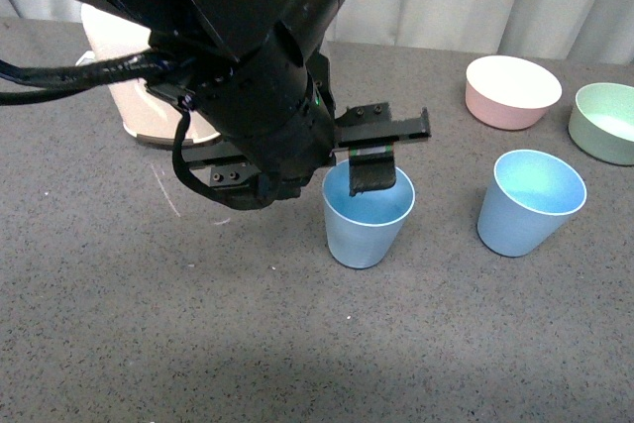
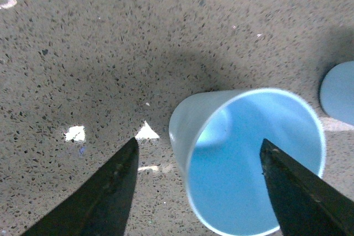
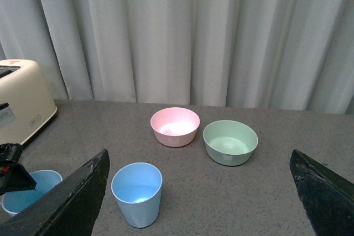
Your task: Stack blue cups with both arms
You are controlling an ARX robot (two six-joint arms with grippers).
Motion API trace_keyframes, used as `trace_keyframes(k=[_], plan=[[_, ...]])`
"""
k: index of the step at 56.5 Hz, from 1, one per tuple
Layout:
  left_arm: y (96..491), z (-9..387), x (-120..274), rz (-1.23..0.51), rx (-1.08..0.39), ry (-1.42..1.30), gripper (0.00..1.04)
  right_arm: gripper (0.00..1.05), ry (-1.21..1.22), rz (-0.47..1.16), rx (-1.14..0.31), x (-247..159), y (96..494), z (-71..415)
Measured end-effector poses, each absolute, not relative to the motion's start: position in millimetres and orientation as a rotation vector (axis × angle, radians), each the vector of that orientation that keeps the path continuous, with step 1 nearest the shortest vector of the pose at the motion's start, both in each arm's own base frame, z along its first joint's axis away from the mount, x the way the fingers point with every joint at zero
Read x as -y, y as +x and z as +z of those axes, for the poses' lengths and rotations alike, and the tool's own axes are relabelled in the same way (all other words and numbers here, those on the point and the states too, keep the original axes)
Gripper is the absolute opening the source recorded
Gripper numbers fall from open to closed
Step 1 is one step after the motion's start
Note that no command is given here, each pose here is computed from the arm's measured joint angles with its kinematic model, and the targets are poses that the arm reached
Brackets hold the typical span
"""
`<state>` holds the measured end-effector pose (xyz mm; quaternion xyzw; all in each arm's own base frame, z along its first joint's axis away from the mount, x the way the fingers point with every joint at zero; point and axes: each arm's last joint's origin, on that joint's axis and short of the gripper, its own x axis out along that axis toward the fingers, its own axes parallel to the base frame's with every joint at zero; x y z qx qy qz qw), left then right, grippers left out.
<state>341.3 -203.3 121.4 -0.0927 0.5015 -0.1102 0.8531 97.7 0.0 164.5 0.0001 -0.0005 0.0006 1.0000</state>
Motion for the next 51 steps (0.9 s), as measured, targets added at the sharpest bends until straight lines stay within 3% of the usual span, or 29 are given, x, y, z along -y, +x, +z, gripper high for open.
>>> trace_keyframes(k=[11,18,23,30,41,51], plan=[[339.9,141.0,197.5,-0.218,-0.897,-0.198,0.94,0.95,0.000,0.001,0.001,0.0,97.7,164.5],[327.1,120.8,172.6,-0.053,-0.441,-0.023,0.75,0.95,0.000,0.003,0.001,-0.1,97.7,164.5],[307.4,117.4,145.0,-0.021,-0.246,-0.014,0.63,0.95,0.000,0.000,0.001,0.0,97.7,164.4],[277.5,153.2,102.7,-0.004,0.004,-0.052,0.39,0.95,0.000,0.001,0.001,0.0,97.7,164.4],[235.7,158.6,62.2,-0.002,-0.022,-0.013,0.04,0.95,0.000,0.002,0.001,-0.1,97.7,164.4],[208.4,162.6,41.5,-0.013,-0.007,-0.010,0.04,0.95,0.000,0.002,0.001,-0.1,97.7,164.5]])
